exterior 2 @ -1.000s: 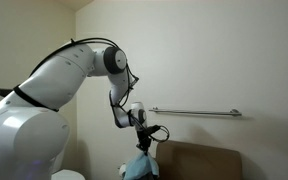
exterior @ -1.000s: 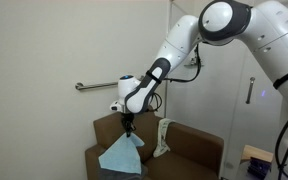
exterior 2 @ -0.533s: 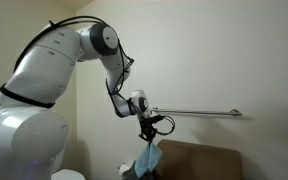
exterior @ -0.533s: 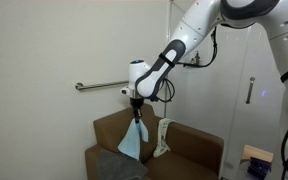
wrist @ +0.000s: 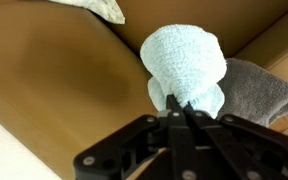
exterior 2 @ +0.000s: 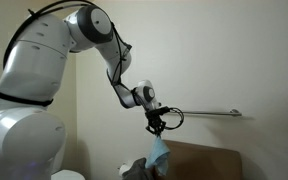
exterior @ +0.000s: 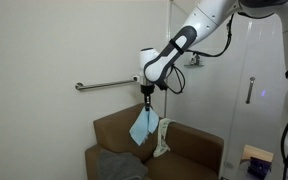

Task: Move the blue and grey towels to the right armrest of the sofa

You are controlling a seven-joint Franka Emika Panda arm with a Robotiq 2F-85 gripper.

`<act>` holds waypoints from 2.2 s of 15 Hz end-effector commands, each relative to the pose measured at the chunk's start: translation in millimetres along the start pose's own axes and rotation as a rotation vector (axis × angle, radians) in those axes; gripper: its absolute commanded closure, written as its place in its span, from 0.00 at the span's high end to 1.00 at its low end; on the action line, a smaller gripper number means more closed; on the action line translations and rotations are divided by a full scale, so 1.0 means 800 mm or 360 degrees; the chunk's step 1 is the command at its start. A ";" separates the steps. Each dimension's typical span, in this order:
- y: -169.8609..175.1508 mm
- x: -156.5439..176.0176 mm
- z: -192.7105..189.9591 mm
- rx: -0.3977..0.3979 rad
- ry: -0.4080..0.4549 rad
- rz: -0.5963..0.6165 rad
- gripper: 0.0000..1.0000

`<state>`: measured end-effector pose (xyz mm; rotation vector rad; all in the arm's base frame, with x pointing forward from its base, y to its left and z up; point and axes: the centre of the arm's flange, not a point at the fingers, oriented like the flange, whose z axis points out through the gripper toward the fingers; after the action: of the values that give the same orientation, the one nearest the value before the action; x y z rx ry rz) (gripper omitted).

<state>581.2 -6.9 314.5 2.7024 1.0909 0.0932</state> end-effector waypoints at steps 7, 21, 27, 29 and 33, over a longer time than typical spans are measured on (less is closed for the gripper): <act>0.102 -0.145 0.026 0.0108 -0.0051 0.0246 0.03; 0.200 -0.353 0.081 0.0171 -0.0036 0.0279 0.03; 0.270 -0.454 0.084 0.0118 -0.0080 0.0144 0.03; 0.299 -0.477 0.090 0.0092 -0.0070 0.0114 0.03; 0.352 -0.486 0.122 0.0083 -0.0084 0.0087 0.03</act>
<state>475.3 -455.4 309.0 2.7683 0.9770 -0.0032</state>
